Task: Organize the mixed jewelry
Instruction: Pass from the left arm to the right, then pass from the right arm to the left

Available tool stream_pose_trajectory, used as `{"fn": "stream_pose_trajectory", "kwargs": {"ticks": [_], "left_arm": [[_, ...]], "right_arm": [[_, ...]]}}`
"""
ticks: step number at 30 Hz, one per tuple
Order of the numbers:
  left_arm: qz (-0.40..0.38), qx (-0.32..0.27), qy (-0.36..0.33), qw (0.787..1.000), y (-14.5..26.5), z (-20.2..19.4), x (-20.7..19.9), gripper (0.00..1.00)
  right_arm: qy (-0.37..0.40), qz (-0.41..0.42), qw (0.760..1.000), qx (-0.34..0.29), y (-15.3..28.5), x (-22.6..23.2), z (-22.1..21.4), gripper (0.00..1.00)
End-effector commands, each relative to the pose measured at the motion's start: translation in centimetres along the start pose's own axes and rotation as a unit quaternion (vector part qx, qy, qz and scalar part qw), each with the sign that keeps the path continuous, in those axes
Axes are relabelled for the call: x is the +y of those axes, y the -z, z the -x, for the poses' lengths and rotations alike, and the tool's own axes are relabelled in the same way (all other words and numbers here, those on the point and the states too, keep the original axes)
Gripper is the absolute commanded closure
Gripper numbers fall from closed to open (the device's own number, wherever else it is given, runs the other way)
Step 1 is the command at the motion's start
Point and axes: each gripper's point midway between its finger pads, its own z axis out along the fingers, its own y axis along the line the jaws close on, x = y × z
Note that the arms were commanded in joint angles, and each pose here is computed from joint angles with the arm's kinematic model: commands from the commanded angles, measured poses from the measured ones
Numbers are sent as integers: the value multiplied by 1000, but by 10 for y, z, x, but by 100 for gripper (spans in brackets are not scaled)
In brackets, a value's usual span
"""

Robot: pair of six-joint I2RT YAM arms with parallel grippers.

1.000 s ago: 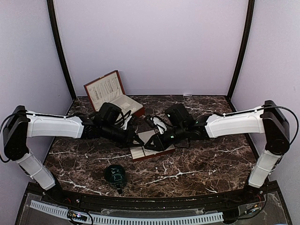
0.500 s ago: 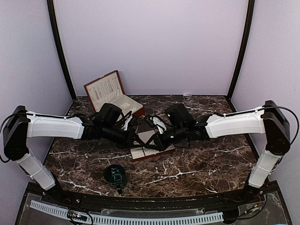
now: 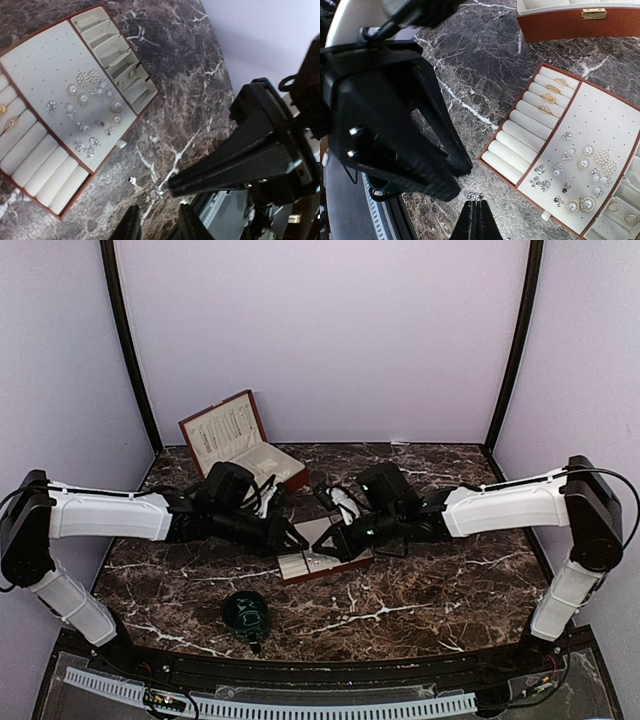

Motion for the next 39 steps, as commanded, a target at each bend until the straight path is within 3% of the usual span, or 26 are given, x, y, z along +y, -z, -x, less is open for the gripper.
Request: {"fn": "stream_pose_trajectory", "kwargs": {"ticks": [1, 3, 8, 17, 25, 39], "left_arm": [[-12, -61, -34, 998, 22, 13, -18, 62], [-11, -85, -41, 995, 29, 18, -19, 51], [-38, -128, -83, 988, 40, 29, -33, 47], [-88, -274, -279, 916, 86, 50, -76, 45], [-205, -209, -295, 910, 72, 40, -127, 56], [-249, -198, -273, 908, 66, 35, -139, 79]], "right_arm": [[-27, -12, 998, -61, 18, -10, 21, 100], [-38, -2, 996, -75, 24, -11, 25, 100], [-65, 43, 990, -116, 45, -3, 42, 100], [-124, 139, 968, -166, 90, 29, 70, 100], [-101, 199, 955, -198, 116, 55, 77, 100], [-100, 232, 945, -206, 117, 64, 82, 100]]}}
